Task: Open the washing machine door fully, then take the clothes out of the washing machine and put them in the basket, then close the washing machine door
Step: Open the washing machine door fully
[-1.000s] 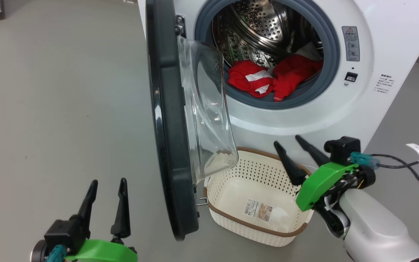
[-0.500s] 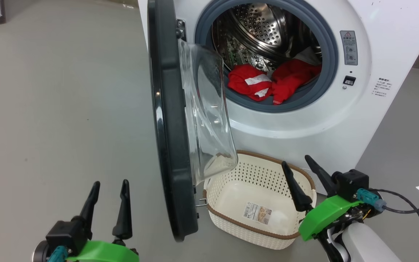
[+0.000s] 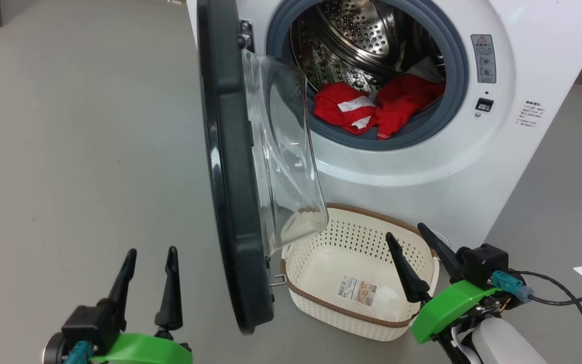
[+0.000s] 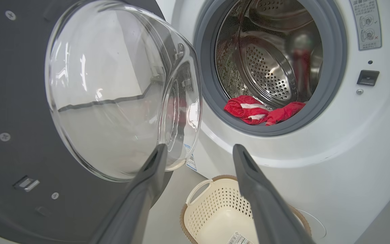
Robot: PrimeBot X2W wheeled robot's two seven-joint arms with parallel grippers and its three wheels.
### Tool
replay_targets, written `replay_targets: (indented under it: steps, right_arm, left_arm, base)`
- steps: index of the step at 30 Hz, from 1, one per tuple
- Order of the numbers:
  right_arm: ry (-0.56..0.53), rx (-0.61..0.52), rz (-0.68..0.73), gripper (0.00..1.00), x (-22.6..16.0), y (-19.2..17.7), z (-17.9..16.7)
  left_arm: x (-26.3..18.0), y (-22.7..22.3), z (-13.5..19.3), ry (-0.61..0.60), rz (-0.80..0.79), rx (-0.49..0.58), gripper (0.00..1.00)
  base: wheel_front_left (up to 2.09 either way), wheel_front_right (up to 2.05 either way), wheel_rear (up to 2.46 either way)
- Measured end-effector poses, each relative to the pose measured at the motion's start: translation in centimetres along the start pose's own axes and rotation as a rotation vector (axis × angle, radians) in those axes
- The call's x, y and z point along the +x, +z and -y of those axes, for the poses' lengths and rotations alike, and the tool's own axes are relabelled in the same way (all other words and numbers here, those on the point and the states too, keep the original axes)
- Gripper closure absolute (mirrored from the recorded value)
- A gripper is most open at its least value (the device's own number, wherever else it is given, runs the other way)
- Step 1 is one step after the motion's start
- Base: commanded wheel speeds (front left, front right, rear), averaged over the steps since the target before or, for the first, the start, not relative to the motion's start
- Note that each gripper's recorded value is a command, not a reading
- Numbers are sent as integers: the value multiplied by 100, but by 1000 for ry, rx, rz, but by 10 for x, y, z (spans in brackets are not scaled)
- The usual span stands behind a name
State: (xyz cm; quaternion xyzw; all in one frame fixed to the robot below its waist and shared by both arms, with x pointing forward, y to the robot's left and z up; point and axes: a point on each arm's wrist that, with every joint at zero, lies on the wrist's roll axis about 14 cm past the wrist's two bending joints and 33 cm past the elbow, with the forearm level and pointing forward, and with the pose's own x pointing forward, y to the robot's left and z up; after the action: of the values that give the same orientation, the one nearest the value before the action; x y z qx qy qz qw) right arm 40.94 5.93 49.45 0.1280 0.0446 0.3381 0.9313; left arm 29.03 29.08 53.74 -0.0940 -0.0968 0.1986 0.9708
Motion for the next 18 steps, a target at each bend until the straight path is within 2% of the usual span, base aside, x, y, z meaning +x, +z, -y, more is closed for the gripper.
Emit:
replay_targets:
  steps: [11,13,14,15,18]
  right_arm:
    - [4,1,6,0,1,1,-1]
    - [5,1,5,0,2,1,-1]
    - [5,2,5,0,2,1,-1]
    - [5,2,5,0,2,1,-1]
    - [4,2,4,0,2,1,-1]
  left_arm:
    - [0,-1,0,1,-5,-4,0]
    - [0,-2,0,0,-7,-3,64]
    - [0,-1,1,-2,-5,-3,64]
    - [0,0,2,-4,-2,-4,99]
    - [1,6,4,-9,17,-14,100]
  base:
    - [0,0,0]
    - [0,0,0]
    - [0,0,0]
    - [0,0,0]
    - [0,0,0]
